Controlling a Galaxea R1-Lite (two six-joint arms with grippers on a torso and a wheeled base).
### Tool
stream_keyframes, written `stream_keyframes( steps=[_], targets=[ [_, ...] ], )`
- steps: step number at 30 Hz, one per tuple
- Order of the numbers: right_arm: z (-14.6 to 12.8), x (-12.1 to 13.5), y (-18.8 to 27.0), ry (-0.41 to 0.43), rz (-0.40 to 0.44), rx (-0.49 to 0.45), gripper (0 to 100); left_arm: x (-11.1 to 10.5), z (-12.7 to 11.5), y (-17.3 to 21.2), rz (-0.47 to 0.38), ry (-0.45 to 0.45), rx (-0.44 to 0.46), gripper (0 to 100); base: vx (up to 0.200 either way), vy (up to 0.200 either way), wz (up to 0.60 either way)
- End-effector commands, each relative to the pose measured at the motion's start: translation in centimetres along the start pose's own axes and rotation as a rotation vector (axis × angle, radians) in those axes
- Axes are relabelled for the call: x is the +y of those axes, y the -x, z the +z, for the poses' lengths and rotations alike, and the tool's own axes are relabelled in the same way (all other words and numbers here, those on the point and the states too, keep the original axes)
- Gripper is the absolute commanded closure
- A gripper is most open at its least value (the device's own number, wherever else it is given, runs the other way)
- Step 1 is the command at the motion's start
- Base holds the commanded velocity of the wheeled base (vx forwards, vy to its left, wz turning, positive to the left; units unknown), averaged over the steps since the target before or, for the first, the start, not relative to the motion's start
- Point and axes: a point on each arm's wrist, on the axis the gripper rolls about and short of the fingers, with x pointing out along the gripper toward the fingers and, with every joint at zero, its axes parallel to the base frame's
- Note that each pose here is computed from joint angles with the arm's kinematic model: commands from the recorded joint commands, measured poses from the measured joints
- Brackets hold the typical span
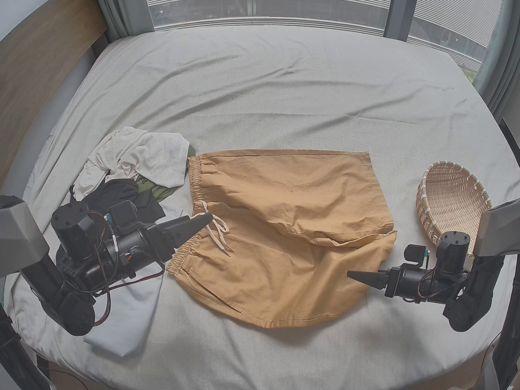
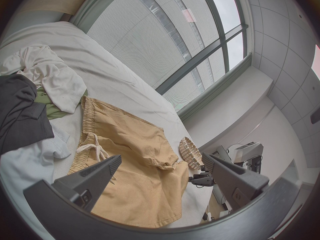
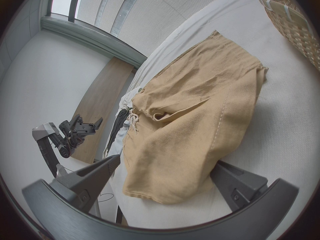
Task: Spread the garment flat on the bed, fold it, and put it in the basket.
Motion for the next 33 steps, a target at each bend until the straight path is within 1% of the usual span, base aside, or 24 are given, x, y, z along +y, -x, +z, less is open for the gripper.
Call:
stream_keyframes(
  steps=[1,6,10,14,17,19,20,21,24,28,33],
  targets=[
    [-0.6,1.7,2.1,-0.005,0.009,0.017,0,-0.1,-0.1,-0.1,-0.005,0.000,0.004,0,0.000,0.000,0.00],
    [-0.7,2.6,3.1,-0.003,0.046,0.029,0,-0.1,-0.1,-0.1,-0.005,0.002,0.004,0,0.000,0.000,0.00],
    [-0.8,2.8,3.6,-0.007,0.042,0.027,0,-0.2,-0.1,-0.1,-0.009,0.002,0.003,0,0.000,0.000,0.00],
    [-1.1,2.5,3.8,-0.024,0.024,0.037,0,-0.4,-0.1,-0.2,-0.015,0.015,0.001,0,0.000,0.000,0.00],
    [-1.7,1.4,3.1,-0.039,-0.001,0.060,0,-0.4,-0.1,-0.2,-0.016,0.021,0.005,0,0.000,0.000,0.00],
    [-2.2,0.5,2.6,-0.031,-0.016,0.084,0,-0.5,-0.2,-0.2,-0.018,0.021,0.008,0,0.000,0.000,0.00],
    [-2.2,0.5,2.6,-0.031,-0.016,0.084,0,-0.5,-0.2,-0.2,-0.018,0.021,0.008,0,0.000,0.000,0.00],
    [-2.8,-0.7,2.2,-0.013,-0.045,0.105,0,-0.5,-0.3,-0.3,-0.020,0.021,0.009,0,0.000,0.000,0.00],
    [-3.3,-1.6,1.7,-0.009,-0.076,0.120,0,-0.5,-0.3,-0.3,-0.020,0.021,0.009,0,0.000,0.000,0.00],
    [-3.2,-1.8,1.4,0.001,-0.070,0.118,0,-0.5,-0.3,-0.3,-0.020,0.021,0.009,0,0.000,0.000,0.00],
    [-2.5,-1.8,0.5,0.034,-0.043,0.098,0,-0.6,-0.3,-0.3,-0.020,0.022,0.010,0,0.000,0.000,0.00]
  ],
)
